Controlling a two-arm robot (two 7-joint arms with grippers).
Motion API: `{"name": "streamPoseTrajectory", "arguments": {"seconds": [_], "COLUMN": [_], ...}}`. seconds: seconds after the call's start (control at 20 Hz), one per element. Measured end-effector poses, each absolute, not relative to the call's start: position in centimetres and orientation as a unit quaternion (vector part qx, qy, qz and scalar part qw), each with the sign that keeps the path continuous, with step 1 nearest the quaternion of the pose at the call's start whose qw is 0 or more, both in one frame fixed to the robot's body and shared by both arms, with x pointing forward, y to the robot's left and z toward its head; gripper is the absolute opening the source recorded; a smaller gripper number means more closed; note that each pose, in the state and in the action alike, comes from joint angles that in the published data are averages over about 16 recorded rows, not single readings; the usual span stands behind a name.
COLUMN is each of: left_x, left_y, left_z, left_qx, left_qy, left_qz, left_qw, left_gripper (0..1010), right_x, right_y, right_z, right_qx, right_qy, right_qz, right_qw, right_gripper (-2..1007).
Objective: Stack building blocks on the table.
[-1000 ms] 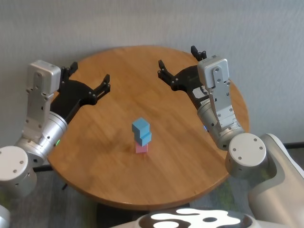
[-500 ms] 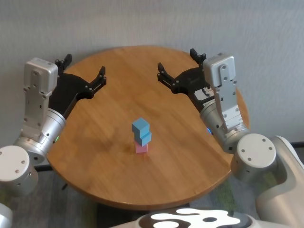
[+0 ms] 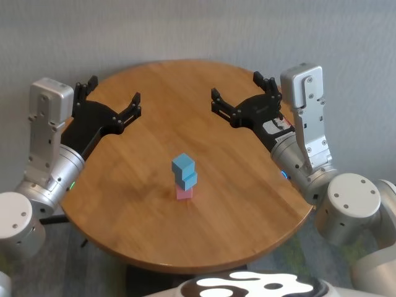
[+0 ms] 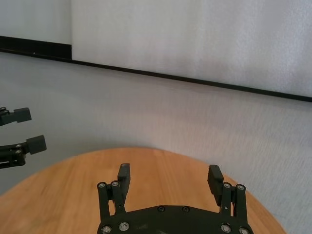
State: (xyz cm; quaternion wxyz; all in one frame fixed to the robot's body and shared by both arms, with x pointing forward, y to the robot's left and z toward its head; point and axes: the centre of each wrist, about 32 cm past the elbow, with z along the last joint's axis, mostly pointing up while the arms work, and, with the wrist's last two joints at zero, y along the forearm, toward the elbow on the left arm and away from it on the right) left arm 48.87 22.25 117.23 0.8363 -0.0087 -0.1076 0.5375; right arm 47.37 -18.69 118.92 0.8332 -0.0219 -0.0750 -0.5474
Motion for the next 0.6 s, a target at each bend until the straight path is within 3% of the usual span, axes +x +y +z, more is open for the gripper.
{"name": "streamPoseTrajectory", "arguments": {"seconds": [0.6], "left_x": [49.0], "left_y": [22.7], "left_z": [117.3], "left_qx": [-0.008], "left_qy": [-0.102], "left_qz": [0.522], "left_qw": [0.847], "left_gripper": [1000], "right_x": [46.6], "right_y": [-19.9], "right_z": [119.7], "right_qx": [-0.013], "right_qy": [-0.048], "right_qz": [-0.520], "right_qw": [0.853], "right_gripper": [1005]}}
